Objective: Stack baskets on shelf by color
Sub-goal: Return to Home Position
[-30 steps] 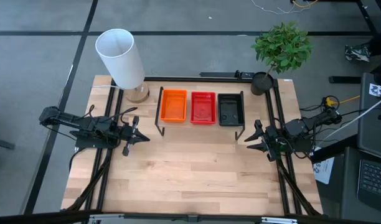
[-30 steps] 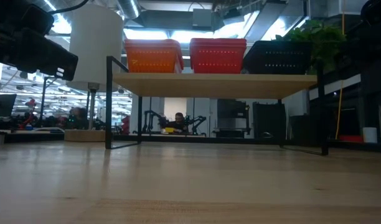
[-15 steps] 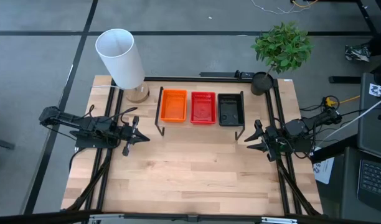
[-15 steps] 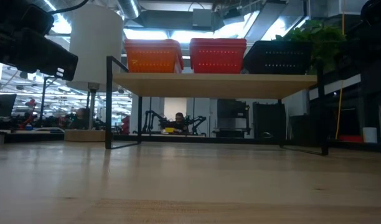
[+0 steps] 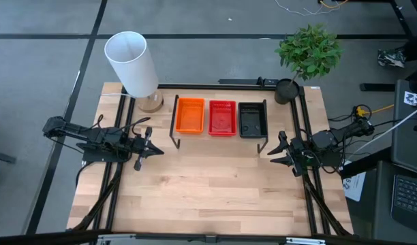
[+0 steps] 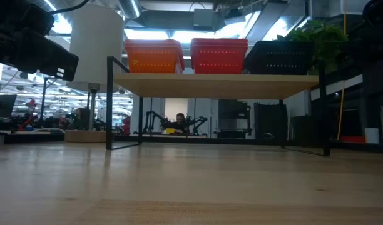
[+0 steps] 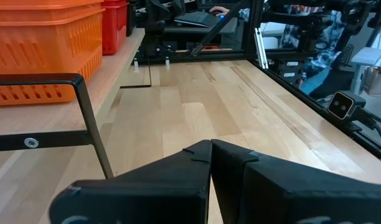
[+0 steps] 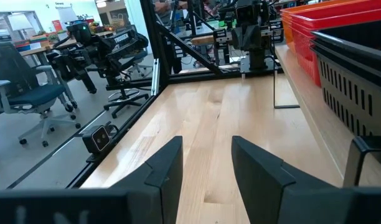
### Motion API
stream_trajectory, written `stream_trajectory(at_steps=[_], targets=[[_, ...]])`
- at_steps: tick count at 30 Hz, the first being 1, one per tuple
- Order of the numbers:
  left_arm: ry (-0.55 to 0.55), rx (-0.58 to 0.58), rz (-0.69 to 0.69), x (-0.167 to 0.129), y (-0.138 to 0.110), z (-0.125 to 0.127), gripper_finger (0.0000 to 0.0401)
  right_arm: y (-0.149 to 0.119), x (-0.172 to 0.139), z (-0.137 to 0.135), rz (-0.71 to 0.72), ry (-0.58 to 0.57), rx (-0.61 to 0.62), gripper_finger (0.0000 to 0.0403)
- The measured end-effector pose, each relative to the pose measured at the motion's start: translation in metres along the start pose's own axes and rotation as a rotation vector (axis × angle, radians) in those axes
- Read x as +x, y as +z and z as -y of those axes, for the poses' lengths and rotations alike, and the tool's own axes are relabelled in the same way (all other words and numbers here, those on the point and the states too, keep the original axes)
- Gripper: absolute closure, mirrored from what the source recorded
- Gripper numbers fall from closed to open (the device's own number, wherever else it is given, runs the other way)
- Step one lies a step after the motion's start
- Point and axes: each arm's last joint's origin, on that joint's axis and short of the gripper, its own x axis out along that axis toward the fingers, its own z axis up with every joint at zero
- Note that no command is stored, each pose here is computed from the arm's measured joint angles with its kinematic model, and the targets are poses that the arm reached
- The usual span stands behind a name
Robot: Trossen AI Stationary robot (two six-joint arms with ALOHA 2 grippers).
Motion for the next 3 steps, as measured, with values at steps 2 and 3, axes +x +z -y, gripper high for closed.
stream_trajectory(at_steps=[2, 3], targets=[[0.000, 0.000, 0.000, 0.0000, 0.0000, 0.0000, 0.0401, 0.0000, 0.0000, 0.0000, 0.000, 0.000, 0.000, 0.0266], [0.000, 0.000, 0.000, 0.0000, 0.0000, 0.0000, 0.0401, 0.0000, 0.0000, 0.0000, 0.000, 0.000, 0.000, 0.0266]])
